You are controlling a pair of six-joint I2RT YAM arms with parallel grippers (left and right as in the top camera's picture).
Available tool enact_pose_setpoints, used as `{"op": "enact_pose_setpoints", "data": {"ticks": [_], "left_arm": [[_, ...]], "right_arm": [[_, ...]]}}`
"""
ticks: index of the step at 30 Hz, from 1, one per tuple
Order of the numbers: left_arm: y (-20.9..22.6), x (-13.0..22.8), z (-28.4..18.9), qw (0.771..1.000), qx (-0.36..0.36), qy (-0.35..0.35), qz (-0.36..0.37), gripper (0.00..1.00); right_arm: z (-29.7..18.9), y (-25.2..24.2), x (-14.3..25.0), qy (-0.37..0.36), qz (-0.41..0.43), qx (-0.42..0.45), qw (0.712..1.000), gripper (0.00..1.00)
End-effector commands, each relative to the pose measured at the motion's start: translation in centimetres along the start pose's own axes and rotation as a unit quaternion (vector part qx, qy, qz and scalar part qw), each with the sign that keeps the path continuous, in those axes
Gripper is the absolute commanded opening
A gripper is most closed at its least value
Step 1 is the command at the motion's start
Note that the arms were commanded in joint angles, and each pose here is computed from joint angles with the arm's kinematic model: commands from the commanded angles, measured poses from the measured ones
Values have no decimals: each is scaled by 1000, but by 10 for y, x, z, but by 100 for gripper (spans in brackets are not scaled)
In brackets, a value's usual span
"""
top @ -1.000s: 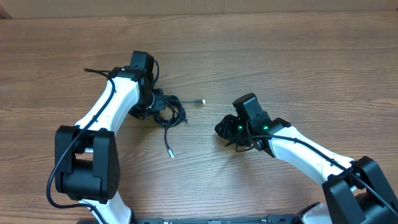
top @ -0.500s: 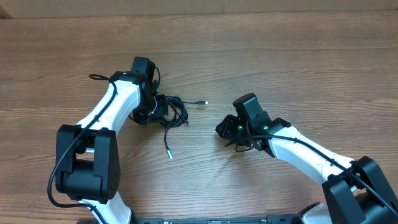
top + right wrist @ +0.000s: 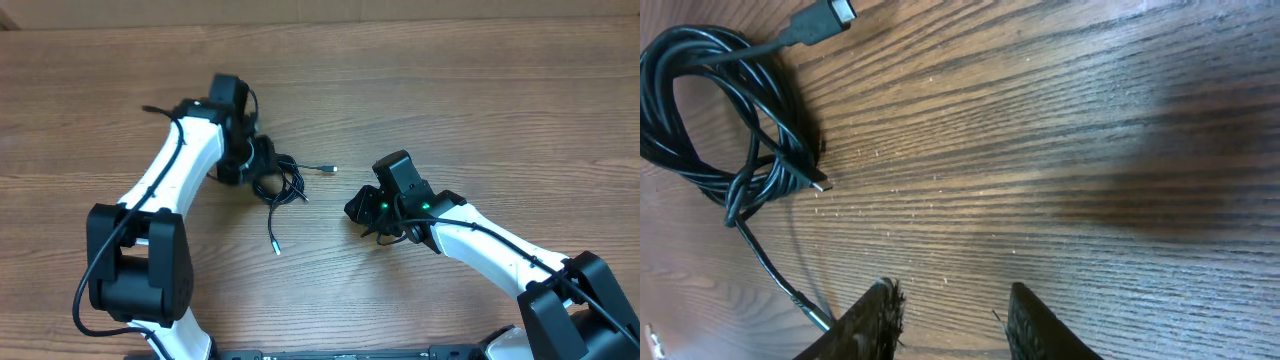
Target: Untangle cables
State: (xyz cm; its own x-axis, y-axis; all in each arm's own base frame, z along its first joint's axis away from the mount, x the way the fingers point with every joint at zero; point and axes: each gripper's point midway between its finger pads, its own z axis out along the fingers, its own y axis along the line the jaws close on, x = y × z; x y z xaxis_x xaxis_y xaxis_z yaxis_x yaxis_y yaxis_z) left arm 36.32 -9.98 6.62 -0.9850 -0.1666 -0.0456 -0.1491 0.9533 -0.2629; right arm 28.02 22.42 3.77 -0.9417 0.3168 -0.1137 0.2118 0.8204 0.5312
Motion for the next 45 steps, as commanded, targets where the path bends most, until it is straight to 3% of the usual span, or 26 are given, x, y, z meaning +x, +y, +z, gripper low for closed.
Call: {"op": "enact_pose_setpoints", "data": {"ticks": [1,4,8,14,19,28,32,39,41,45], "left_arm": [[24,-30,-7,996,-70,-63,5,53],[25,-30,-2,995,-76,-66,8,50],[30,-21,8,995,-79,-55,7,38],[33,-9,18,996,-83,-39,9,36],[24,-6,20,996,-74,-35,18,26],[25,-13,29,995,-76,-61,25,26],[14,-6,31,998,-45,-43,25,8],[-5,19,32,1000,17,15,18,4],[-5,28,32,999,20,33,4,4],[-3,33,32,999,15,43,-11,4]], "right_arm": [[0,0,-1,-9,-4,2,1000,35],[0,0,-2,-9,-4,2,1000,38],[0,0,-2,-10,-4,2,1000,39],[0,1,-2,-11,-4,1,1000,40],[0,1,-2,-11,-4,1,1000,39],[0,0,-2,-9,-4,2,1000,40],[0,0,-2,-10,-4,2,1000,40],[0,0,-2,-9,-4,2,1000,38],[0,0,1,-3,-3,1,1000,31],[-1,11,16,40,-3,-32,999,38]]}}
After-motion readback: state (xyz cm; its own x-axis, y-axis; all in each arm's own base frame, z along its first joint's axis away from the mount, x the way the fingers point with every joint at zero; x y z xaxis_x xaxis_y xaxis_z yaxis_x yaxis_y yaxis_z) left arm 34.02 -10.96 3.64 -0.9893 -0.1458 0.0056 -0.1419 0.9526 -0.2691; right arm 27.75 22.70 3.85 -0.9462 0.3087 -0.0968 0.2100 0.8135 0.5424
